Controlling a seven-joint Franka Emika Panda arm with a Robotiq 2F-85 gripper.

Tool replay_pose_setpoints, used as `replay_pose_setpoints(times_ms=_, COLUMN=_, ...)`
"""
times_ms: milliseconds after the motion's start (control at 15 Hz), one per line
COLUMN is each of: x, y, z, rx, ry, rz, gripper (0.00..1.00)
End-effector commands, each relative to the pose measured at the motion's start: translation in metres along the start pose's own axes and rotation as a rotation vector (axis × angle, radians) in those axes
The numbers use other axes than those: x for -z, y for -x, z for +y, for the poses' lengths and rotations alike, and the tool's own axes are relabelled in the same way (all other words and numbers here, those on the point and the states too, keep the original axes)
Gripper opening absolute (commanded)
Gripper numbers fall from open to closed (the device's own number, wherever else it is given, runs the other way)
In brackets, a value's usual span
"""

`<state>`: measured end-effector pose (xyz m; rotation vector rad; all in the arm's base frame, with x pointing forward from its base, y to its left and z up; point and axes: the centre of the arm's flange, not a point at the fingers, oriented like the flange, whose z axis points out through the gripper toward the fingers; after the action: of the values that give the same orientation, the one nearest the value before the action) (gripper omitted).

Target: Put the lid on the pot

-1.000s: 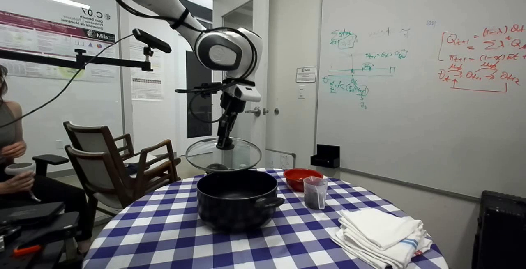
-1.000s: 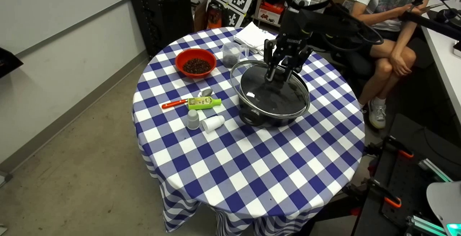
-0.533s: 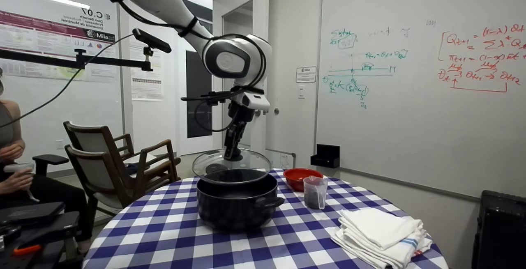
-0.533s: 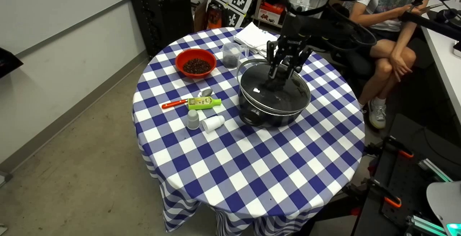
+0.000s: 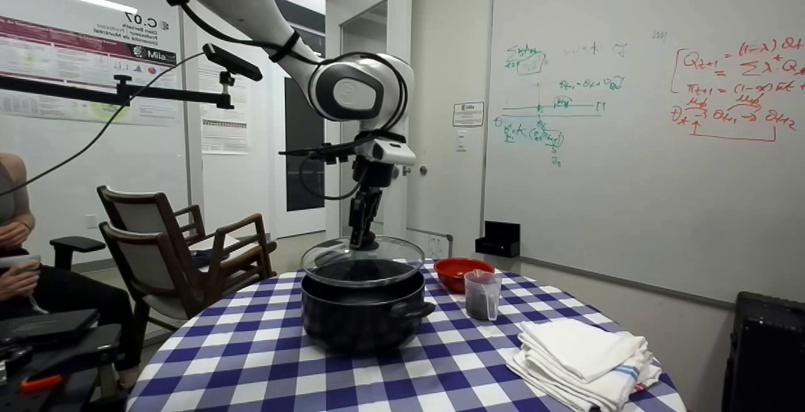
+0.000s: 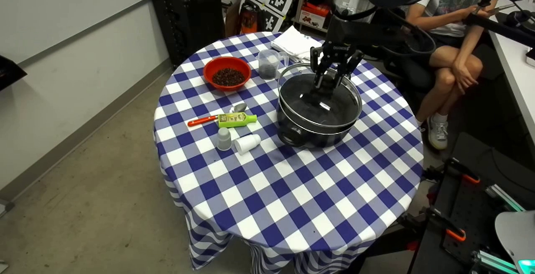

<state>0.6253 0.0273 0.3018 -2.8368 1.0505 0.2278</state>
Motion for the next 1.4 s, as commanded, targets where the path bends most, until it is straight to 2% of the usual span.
replay_pose_setpoints(times_ms=0, x=0.002, y=0.007, z=-0.006, rx=-0.018, ry=0.013, rz=0.041, gripper=0.25)
replay_pose_setpoints(times_ms=800, x=-0.017, y=0.006, z=-0.004, rx=-0.044, ry=0.079, rz=0.09, gripper=0.25)
replay_pose_setpoints(times_ms=1333, x=-0.015, y=0.002, z=-0.006, rx=-0.046, ry=0.085, rz=0.105, gripper=0.25)
